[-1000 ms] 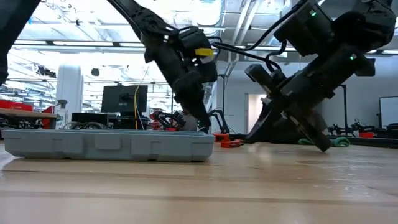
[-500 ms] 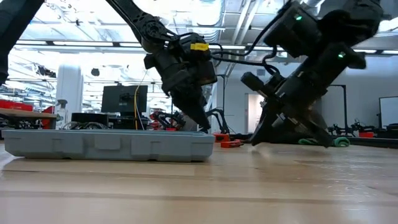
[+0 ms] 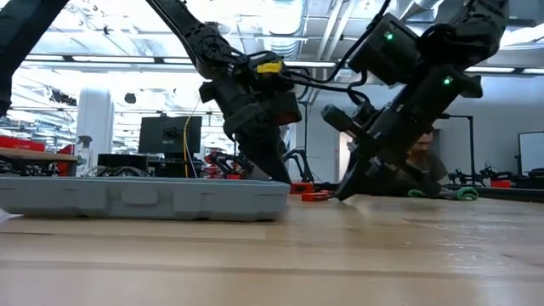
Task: Prefit tool cases
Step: Adjust the orange screwdriver bit on the table
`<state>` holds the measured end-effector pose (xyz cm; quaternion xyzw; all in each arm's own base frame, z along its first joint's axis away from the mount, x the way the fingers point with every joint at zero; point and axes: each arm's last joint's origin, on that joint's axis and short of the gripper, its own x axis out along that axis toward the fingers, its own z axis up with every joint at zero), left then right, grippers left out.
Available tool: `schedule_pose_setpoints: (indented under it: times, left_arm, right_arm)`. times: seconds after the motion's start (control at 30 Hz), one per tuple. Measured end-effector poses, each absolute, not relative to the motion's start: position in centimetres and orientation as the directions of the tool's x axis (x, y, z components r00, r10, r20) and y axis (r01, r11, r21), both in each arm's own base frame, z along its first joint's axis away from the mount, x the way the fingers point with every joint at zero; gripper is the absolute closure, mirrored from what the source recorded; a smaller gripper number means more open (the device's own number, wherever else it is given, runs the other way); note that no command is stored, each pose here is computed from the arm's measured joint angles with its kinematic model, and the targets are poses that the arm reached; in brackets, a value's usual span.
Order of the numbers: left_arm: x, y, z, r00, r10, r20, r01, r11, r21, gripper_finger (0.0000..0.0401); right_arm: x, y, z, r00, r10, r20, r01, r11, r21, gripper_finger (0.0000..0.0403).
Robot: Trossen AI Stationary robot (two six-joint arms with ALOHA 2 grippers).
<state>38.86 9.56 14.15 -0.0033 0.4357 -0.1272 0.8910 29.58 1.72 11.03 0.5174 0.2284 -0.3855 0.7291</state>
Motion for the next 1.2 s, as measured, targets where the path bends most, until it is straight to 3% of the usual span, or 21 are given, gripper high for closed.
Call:
schedule_pose_setpoints:
  times: [1.2]
  left_arm:
    - [39.6,8.9,12.4,0.568,-0.201,-0.798,0.195,0.975,-0.107,0.0401]
  right_arm:
    - [30.5,0.3,10.0,0.598,-0.345,-0.724,0.797,0.160,0.582,0.0403]
